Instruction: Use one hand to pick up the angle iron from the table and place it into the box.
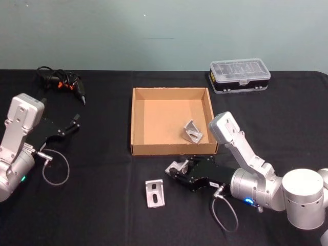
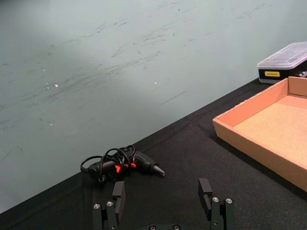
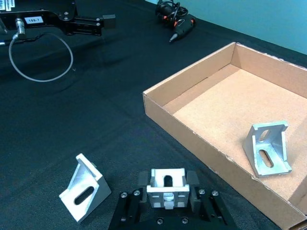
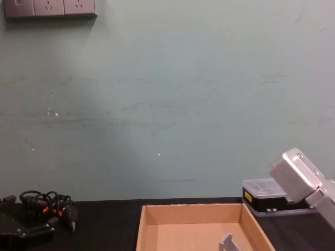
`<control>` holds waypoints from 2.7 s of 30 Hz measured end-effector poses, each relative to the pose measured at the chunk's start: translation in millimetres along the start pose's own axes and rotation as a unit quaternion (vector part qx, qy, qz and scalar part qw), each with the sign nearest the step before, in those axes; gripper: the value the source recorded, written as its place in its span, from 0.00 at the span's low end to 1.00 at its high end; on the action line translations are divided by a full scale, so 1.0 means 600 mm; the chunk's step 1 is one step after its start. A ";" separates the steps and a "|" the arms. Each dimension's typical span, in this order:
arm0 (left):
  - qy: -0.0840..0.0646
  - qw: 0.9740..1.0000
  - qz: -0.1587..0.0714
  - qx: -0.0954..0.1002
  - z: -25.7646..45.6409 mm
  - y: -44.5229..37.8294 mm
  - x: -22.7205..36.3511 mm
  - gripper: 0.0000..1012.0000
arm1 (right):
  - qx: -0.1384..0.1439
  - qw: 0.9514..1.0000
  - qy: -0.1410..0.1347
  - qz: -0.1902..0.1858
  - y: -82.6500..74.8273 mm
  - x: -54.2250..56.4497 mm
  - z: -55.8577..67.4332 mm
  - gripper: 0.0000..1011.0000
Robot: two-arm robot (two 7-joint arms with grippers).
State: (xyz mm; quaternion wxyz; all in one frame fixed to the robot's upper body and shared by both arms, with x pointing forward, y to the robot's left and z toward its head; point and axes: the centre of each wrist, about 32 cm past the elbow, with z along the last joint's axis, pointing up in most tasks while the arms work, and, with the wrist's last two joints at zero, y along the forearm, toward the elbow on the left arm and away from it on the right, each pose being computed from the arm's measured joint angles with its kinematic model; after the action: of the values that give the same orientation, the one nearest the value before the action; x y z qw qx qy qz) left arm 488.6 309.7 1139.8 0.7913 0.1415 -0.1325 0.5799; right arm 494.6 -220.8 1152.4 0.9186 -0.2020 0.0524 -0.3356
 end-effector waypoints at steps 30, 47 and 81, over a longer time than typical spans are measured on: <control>0.000 1.000 0.000 0.000 0.000 0.000 0.0000 0.99 | 0.053 0.997 -0.049 -0.034 -0.051 0.009 0.092 0.45; 0.000 1.000 0.000 0.000 0.000 0.000 0.0000 0.99 | 0.029 0.998 -0.054 -0.026 0.044 0.046 0.135 0.45; 0.000 1.000 0.000 0.000 0.000 0.000 0.0000 0.99 | -0.022 0.999 -0.042 -0.020 0.135 0.078 0.132 0.45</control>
State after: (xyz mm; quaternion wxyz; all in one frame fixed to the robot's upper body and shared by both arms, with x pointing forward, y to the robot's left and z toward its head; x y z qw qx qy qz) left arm 488.6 309.7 1139.8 0.7913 0.1415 -0.1325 0.5799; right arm 597.0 -167.8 1193.5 0.9086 -0.2371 0.0174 -0.3435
